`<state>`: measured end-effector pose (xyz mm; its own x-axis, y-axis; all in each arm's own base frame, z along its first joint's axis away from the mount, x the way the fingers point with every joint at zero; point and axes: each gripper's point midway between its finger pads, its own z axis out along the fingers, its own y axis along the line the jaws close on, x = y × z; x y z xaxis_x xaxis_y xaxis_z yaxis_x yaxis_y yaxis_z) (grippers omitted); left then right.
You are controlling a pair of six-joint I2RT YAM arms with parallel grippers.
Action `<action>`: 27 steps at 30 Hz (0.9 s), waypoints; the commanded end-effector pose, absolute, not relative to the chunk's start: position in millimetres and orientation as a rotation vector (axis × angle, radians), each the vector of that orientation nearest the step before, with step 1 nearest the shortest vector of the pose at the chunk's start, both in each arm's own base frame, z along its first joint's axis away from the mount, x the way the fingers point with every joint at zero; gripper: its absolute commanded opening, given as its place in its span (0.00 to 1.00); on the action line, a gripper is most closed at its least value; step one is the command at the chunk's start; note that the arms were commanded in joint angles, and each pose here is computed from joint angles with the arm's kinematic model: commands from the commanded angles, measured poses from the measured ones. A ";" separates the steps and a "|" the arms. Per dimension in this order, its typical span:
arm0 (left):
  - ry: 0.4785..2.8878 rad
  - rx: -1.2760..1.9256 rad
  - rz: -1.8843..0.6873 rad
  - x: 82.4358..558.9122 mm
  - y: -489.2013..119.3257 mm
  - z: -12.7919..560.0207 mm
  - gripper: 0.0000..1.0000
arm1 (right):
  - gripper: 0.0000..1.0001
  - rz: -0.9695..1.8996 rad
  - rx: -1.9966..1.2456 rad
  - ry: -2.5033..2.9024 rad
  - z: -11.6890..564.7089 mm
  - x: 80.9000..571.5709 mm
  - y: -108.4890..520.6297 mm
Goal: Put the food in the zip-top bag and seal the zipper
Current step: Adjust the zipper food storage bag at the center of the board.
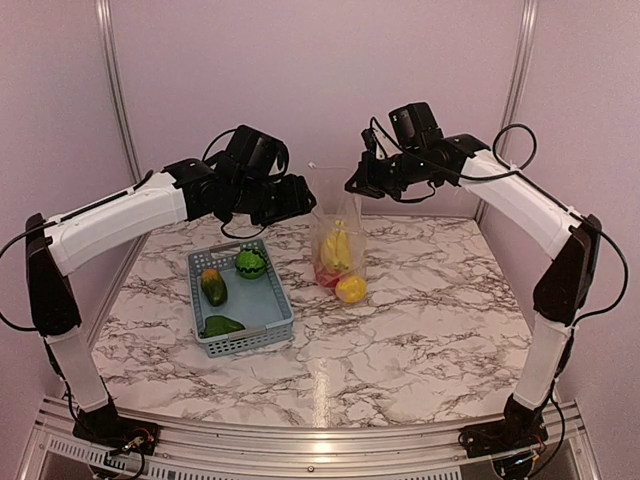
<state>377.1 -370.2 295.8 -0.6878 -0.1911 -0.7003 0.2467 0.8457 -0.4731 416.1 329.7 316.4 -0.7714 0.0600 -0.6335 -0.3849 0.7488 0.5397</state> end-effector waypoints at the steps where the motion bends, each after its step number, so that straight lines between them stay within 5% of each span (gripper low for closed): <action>1: 2.287 0.018 -0.733 381.8 -371.3 276.3 0.60 | 0.00 0.917 -0.284 2.280 318.9 414.5 338.8; 8: 2.338 0.013 -0.761 389.0 -378.5 258.9 0.40 | 0.00 0.906 -0.326 2.308 310.2 406.6 346.2; 13: 2.333 0.039 -0.815 394.1 -389.5 261.3 0.15 | 0.14 0.745 -0.330 2.404 288.5 407.3 336.2; 17: 2.298 0.026 -0.846 401.0 -395.7 278.2 0.03 | 0.06 0.635 -0.302 2.439 286.3 409.6 322.7; 24: 2.043 0.034 -1.210 393.5 -431.6 386.7 0.00 | 0.00 0.371 -0.170 2.215 382.9 416.6 269.9; 27: 2.111 0.005 -1.127 400.3 -429.4 369.0 0.00 | 0.00 0.360 -0.167 2.217 370.6 412.0 258.6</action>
